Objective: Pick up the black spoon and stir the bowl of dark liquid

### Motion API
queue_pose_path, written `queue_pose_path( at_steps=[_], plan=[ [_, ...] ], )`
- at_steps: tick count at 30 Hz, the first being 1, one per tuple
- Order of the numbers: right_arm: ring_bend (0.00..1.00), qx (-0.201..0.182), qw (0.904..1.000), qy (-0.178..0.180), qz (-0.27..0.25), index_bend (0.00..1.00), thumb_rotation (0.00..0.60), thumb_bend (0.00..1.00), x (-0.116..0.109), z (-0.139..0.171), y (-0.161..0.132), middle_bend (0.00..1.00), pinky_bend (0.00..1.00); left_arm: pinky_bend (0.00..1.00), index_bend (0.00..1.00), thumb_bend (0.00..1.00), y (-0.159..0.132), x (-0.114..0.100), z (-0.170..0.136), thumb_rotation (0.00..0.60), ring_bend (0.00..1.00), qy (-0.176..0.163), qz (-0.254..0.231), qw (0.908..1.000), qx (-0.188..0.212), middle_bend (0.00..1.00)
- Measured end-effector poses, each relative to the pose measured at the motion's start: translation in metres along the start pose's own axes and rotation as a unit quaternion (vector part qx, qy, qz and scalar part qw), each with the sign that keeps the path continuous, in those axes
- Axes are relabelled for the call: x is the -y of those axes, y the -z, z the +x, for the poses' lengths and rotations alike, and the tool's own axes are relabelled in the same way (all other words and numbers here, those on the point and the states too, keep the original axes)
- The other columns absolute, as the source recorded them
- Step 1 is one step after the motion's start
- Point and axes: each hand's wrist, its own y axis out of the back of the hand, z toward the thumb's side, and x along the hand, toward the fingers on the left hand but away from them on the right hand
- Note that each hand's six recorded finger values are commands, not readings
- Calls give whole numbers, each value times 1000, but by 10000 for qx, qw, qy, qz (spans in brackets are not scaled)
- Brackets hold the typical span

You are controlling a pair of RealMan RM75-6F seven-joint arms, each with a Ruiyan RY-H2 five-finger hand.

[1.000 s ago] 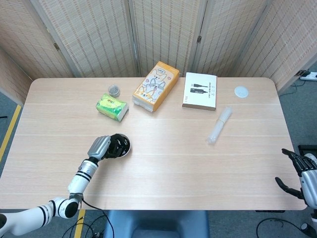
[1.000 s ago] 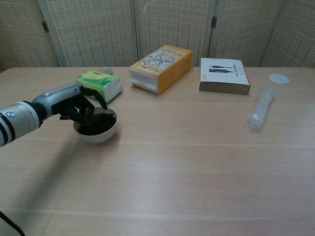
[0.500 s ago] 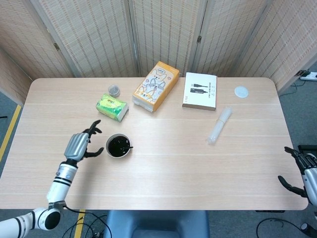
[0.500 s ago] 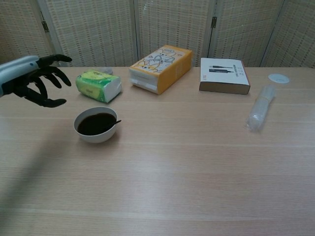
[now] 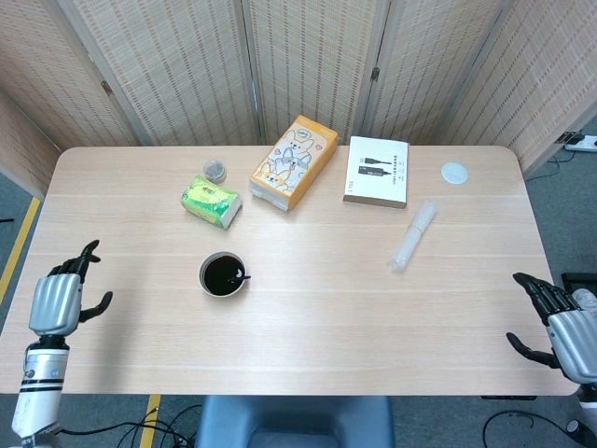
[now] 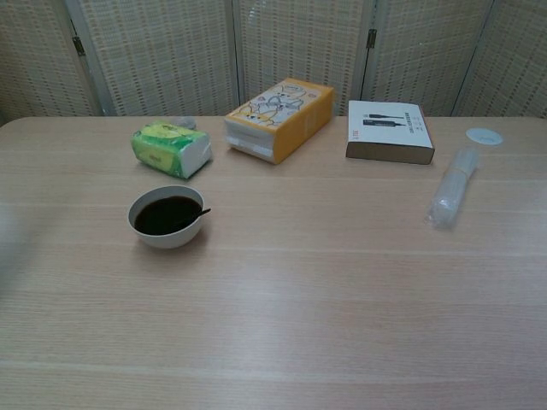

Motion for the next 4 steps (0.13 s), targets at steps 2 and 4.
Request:
queue_pose_path(
  at_steps=[2,4],
  plan=[
    [140,-16,10000,10,32,86,600,186,3,-1,-2,111,215,386,123,329,6,-4,-13,600,311,-37,16,10000,-60,325],
    [140,-39,10000,10,-16,86,600,186,6,-4,-6,111,215,375,124,329,9,-6,-25,600,311,-33,-1,10000,-88,322]
  ],
)
